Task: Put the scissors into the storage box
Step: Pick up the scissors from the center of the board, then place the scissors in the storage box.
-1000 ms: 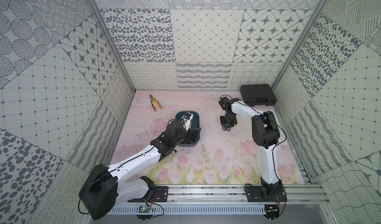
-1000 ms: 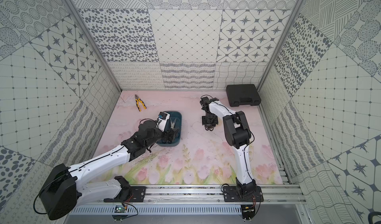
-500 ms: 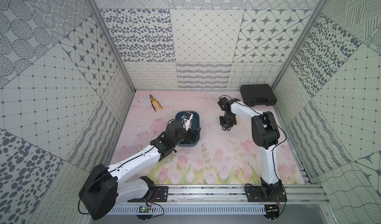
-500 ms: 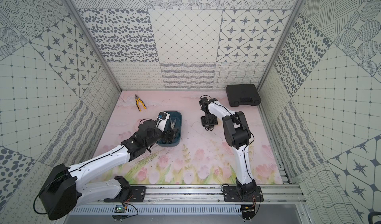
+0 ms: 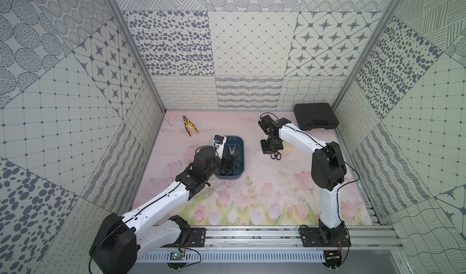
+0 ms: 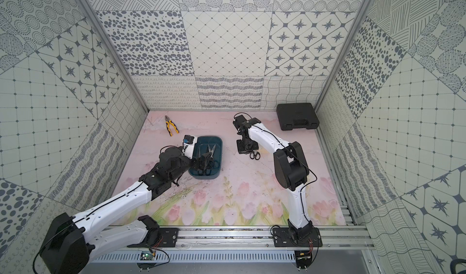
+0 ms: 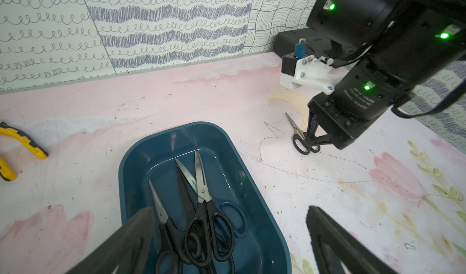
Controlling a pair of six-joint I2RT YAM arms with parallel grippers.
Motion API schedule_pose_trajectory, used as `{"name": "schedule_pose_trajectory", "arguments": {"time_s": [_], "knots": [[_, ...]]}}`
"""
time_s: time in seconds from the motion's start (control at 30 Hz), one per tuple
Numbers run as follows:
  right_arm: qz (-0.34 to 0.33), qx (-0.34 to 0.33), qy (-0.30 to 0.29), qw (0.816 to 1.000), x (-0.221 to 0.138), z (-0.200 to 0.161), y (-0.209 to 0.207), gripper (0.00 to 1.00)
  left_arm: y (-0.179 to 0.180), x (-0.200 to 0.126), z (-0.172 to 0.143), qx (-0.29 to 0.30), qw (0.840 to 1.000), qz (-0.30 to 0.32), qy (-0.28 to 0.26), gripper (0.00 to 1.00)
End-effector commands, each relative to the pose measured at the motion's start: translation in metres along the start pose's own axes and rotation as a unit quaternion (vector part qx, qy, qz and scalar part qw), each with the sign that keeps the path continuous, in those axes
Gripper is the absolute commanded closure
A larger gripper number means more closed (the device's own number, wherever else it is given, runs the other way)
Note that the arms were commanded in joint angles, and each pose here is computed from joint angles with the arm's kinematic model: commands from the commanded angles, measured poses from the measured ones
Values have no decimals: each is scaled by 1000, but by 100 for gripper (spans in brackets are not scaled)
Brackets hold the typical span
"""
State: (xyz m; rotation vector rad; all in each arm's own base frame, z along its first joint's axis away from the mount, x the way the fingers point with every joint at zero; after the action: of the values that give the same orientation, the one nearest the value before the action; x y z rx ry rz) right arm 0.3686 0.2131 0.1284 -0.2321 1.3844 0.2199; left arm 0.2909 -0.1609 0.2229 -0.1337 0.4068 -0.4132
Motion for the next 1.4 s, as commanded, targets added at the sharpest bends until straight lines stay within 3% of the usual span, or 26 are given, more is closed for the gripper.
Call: {"name": "schedule_pose_trajectory", "arguments": {"time_s": [0.0,0.07,0.17,0.23,0.5,0.87,1.03,1.17,1.37], "knots": [[-3,34,-10,999,-2,0,-17,100,7,-5,-1,-12,1000,-6,3,1],[12,60,-15,998,1,1,-34,97,-3,-3,-2,-5,999,-36,26,1],[-10,81,-18,996,0,0,-65,79,-15,2,0,-2,995,-72,65,1],[-10,87,-5,996,9,-3,-79,79,-20,6,1,-2,994,-81,71,1],[0,84,39,996,51,-8,-85,80,-25,17,2,-14,993,-99,60,1],[6,86,60,994,74,-13,-79,81,-22,15,-4,-17,994,-89,64,1],[-15,91,86,992,97,-21,-84,88,-24,16,0,-18,994,-93,60,1],[-27,89,91,992,101,-21,-86,100,-24,16,2,-17,994,-92,58,1],[-22,84,85,993,92,-20,-84,100,-21,12,2,-16,995,-84,54,1]]}}
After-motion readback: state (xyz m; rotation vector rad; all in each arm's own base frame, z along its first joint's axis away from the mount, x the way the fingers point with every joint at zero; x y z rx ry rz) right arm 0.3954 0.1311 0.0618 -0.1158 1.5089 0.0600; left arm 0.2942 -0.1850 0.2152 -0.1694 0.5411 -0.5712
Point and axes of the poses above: each gripper's point midway between its finger pads, its own x axis out along the fingers, its own y axis along the line the jaws close on, z = x × y, the point moved 4 cm from there along -x, back along the fingers, and after that the axes turned 7 degrees about -x, right-handed, at the moved point
